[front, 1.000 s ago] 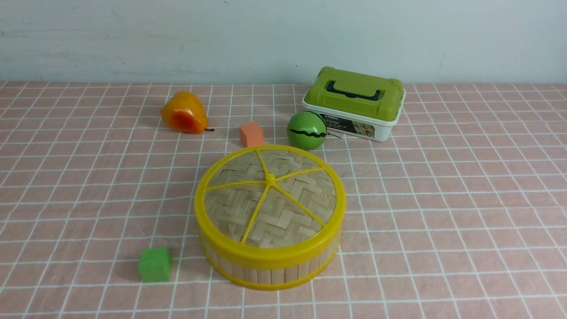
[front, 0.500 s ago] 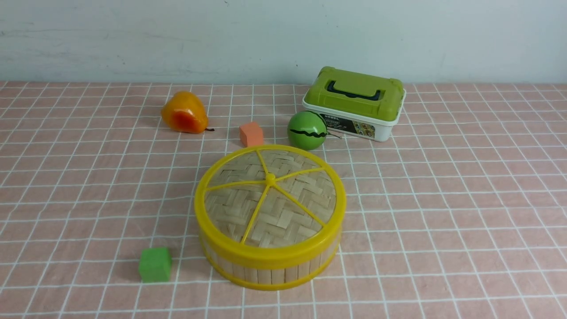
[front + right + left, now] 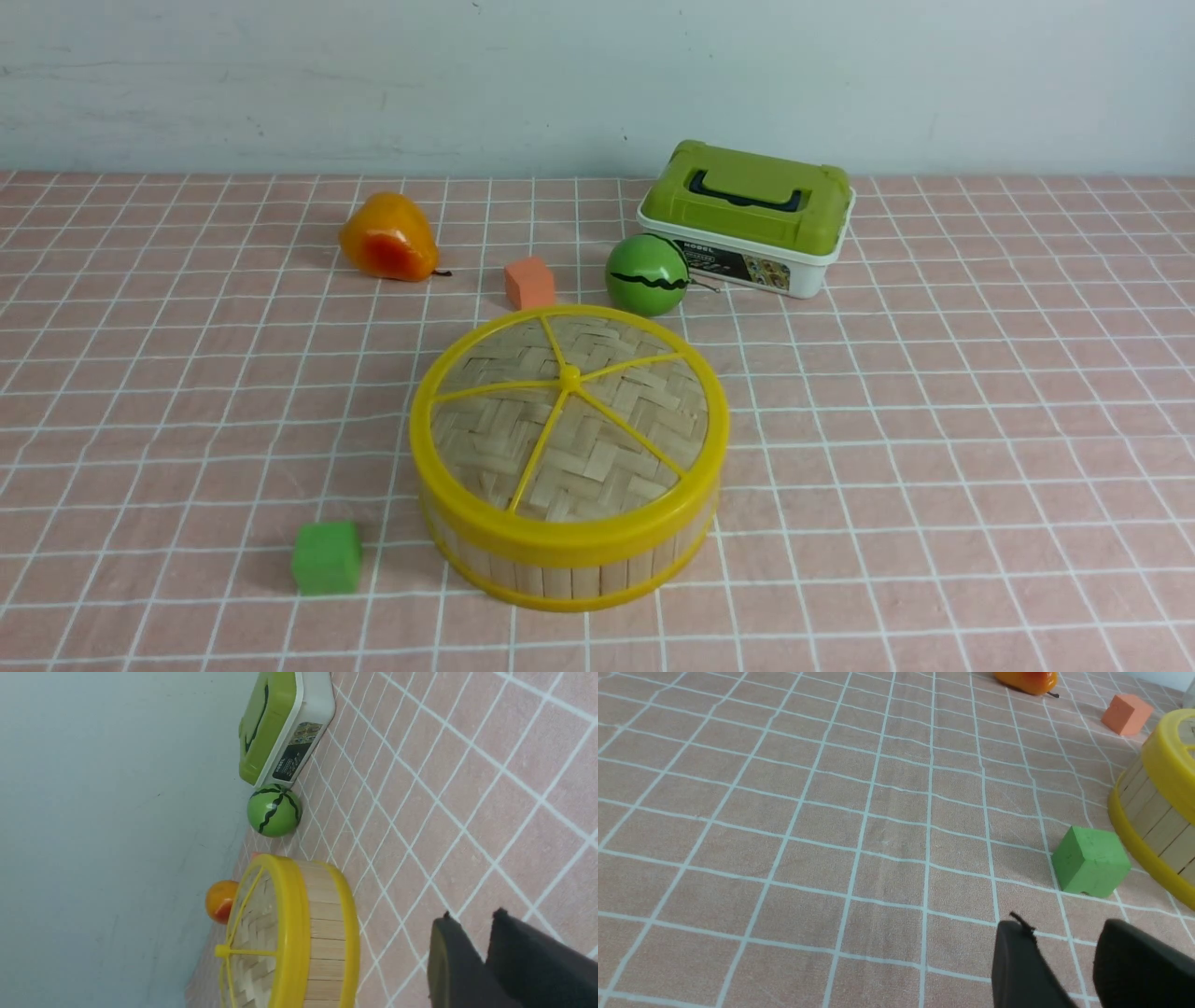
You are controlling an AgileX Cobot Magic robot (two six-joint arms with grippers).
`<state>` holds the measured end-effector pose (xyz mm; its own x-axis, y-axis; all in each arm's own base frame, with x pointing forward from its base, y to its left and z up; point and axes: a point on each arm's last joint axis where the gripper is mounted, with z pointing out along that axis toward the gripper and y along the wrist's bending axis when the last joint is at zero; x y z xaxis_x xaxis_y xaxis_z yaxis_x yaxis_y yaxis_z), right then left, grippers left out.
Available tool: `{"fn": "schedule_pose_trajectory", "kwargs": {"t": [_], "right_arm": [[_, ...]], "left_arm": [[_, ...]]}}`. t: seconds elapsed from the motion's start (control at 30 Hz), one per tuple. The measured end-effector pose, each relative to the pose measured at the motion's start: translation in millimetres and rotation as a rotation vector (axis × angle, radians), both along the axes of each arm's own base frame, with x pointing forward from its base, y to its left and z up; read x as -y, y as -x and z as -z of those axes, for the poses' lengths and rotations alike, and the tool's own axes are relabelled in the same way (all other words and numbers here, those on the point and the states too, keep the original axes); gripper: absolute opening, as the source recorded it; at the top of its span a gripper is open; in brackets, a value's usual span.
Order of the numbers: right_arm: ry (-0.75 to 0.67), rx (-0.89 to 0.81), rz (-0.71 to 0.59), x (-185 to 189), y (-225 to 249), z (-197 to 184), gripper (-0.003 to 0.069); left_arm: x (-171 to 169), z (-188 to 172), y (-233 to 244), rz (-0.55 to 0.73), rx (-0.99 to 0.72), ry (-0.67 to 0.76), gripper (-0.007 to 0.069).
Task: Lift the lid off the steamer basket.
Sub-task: Use the right arm to lift the lid of the steamer
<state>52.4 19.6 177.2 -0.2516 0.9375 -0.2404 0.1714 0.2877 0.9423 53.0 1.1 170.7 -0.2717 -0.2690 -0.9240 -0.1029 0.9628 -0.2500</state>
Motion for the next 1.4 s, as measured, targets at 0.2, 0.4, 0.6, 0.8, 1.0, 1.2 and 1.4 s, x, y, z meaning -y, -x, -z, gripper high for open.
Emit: {"fn": "schedule_pose_trajectory", "kwargs": {"t": [0.2,0.4,0.6,0.8,1.0,1.2,1.4], "right_arm": [[0.193,0.01,-0.032,2,0,2,0.0101],[0.388,0.054,-0.139,-3,4,-8,0.0101],[0.649,0.249,-0.205,-8,13,-85,0.0016],[1.073,0.085,-0.552,-12,-2,-164,-0.0022],[1.171,-0.142,-0.838,-6,-56,-208,-0.0019],[1.075,-0.117,-0.918,-13,-106,-225,-0.0006],[1.061,-0.08,-1.128,-56,-153,-227,0.0001]], "left_arm": [[0,0,0,0.0,0.0,0.0,0.0239],[0,0,0,0.0,0.0,0.0,0.0239],[0,0,0,0.0,0.0,0.0,0.0239],[0,0,0,0.0,0.0,0.0,0.0239],[0,0,0,0.0,0.0,0.0,0.0239],[0,0,0,0.0,0.0,0.0,0.0239],[0,0,0,0.0,0.0,0.0,0.0239]]}}
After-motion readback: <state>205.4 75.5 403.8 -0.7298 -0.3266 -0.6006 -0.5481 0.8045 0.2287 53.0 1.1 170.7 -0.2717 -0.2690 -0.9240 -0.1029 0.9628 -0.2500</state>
